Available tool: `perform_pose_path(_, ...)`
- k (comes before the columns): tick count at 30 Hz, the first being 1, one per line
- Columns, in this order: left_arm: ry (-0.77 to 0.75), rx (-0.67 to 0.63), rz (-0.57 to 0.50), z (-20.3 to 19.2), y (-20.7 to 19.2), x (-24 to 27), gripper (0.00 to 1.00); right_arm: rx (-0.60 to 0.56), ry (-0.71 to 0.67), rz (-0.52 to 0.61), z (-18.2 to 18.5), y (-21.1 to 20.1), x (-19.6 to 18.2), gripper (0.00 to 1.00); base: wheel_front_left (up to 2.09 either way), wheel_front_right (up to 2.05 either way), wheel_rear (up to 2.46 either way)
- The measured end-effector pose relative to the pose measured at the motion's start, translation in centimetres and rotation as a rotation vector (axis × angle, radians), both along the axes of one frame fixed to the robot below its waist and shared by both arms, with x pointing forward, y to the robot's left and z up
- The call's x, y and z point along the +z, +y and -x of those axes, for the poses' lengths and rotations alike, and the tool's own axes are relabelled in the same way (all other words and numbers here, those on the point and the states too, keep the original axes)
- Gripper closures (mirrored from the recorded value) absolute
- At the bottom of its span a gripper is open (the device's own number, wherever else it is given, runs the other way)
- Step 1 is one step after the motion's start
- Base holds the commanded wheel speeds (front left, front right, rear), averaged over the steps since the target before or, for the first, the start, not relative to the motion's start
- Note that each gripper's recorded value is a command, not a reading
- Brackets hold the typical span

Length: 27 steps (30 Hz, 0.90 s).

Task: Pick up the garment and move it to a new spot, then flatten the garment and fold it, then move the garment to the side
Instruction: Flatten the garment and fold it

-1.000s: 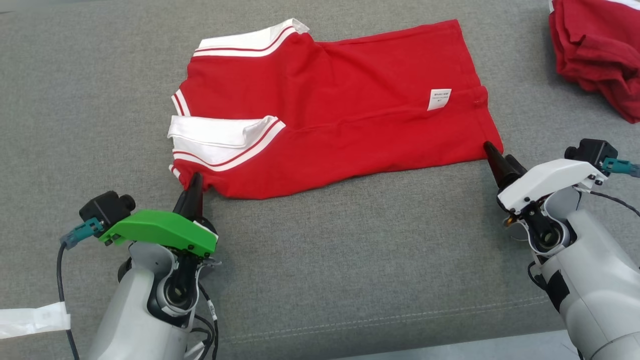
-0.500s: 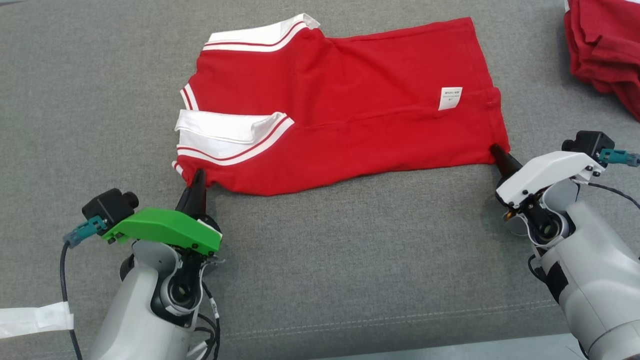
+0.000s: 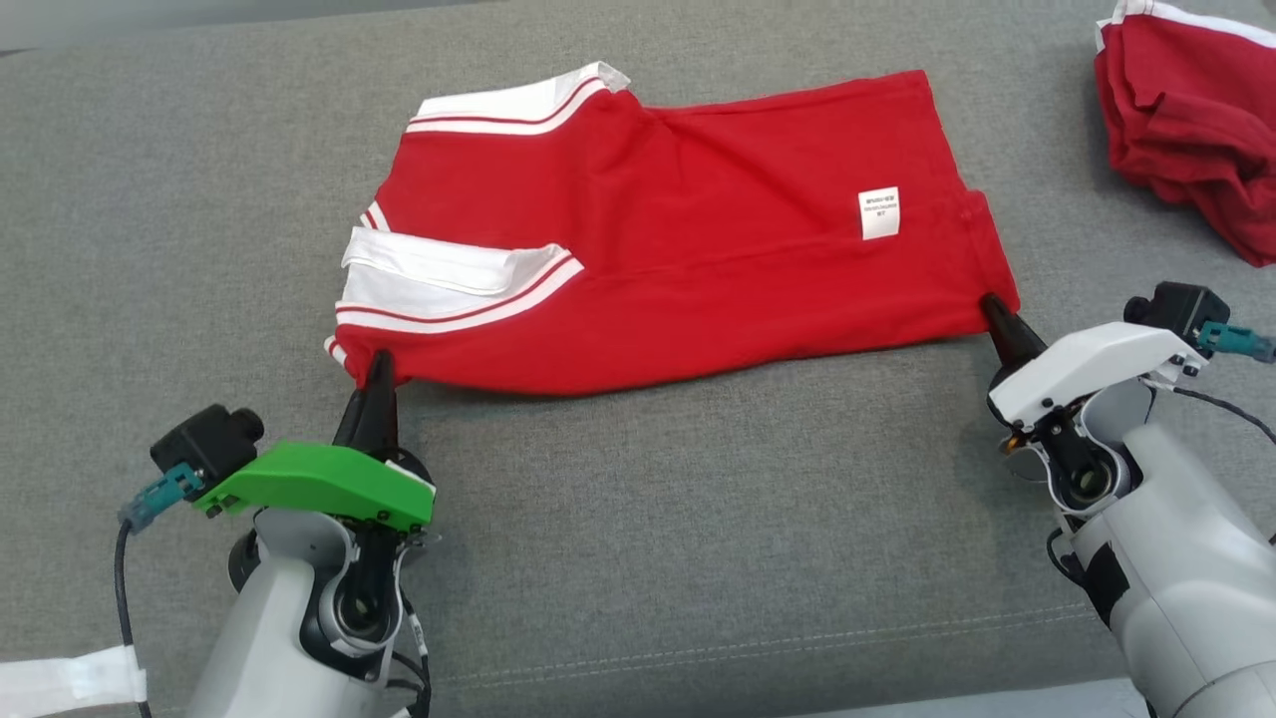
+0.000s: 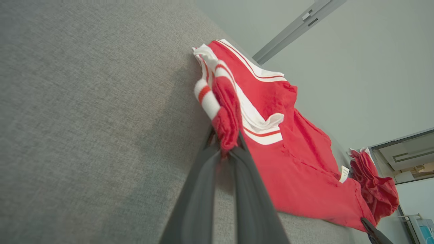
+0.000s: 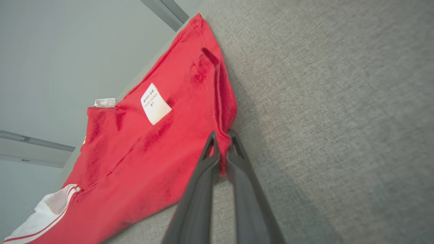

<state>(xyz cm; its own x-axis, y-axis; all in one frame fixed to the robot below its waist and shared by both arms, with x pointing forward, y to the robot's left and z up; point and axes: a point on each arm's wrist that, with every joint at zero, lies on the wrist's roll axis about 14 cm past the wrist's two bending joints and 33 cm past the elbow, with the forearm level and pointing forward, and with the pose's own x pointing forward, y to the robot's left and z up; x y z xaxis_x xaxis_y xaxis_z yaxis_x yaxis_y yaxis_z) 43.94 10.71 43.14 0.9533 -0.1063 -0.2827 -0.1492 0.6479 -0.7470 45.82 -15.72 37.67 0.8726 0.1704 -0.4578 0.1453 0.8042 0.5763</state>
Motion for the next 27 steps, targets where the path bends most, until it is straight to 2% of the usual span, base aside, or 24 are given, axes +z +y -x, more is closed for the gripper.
perform_pose_path(17,-0.021,0.055,0.03,5.1,0.8,0.8,1.0,-0.08,-0.062,-0.044,5.0,-0.9,0.3,1.0,0.0,0.0,0.0)
perform_pose_path(27,-0.025,0.083,0.02,7.7,2.2,1.1,1.0,-0.085,-0.063,-0.056,8.1,-1.2,-0.1,1.0,0.0,0.0,0.0)
